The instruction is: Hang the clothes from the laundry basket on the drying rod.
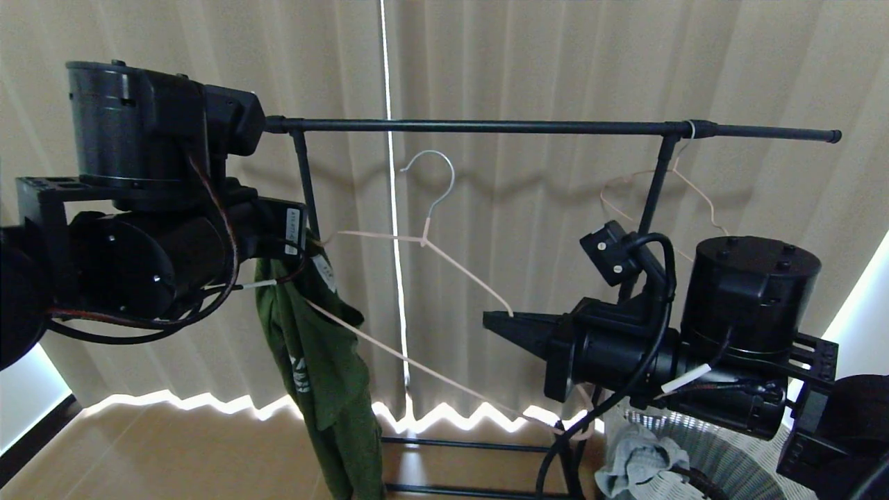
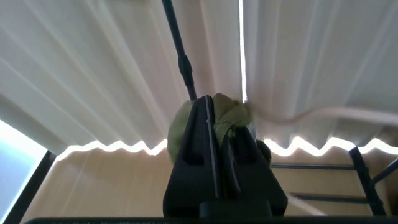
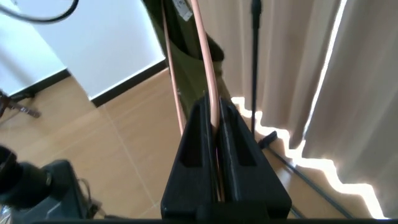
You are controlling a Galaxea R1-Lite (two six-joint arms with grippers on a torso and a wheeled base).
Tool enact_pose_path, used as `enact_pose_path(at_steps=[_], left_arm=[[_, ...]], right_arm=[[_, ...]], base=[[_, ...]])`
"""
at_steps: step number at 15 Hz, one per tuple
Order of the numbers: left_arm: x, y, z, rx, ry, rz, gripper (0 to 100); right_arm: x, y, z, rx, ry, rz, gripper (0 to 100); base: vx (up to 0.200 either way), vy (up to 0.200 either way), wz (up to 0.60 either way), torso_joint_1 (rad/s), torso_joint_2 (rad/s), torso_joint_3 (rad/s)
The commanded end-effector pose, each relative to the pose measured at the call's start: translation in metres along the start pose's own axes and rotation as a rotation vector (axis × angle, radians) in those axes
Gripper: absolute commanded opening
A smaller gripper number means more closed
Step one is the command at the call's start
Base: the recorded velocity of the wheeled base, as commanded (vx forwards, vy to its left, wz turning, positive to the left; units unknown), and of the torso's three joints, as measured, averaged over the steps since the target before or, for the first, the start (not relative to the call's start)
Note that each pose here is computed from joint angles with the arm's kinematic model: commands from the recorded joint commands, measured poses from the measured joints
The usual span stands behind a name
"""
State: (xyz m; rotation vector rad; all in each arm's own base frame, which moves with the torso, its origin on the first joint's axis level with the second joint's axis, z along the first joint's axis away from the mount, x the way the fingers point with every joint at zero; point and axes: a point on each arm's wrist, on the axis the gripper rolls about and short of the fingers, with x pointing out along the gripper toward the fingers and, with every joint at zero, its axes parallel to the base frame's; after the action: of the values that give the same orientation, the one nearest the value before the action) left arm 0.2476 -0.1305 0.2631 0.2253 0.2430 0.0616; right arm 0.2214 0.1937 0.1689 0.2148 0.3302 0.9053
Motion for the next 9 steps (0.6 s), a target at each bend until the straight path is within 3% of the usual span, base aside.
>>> enact_pose_path(at_steps=[1,6,9], left_arm=[[0.001,0.002,0.002,0.002,-0.005,0.006,0],[0.001,0.003,0.002,0.009,-0.003,0.010,0],[0.009,0.016,-0.001,0.029,0.014,0.062,0]], right_arm=[[-0.002,0.000,-0.009,0.005,0.030,0.002,0],[-0.006,0.001,-0.007,0.006,0.016,0.001,0],[-0.019,-0.002,0.002,0.011,-0.024,-0.014,0]], base=[[0.000,0.000,0.00,0.000,0.00,0.000],[0.000,0.000,0.00,0.000,0.00,0.000],[0.000,0.000,0.00,0.000,0.00,0.000]])
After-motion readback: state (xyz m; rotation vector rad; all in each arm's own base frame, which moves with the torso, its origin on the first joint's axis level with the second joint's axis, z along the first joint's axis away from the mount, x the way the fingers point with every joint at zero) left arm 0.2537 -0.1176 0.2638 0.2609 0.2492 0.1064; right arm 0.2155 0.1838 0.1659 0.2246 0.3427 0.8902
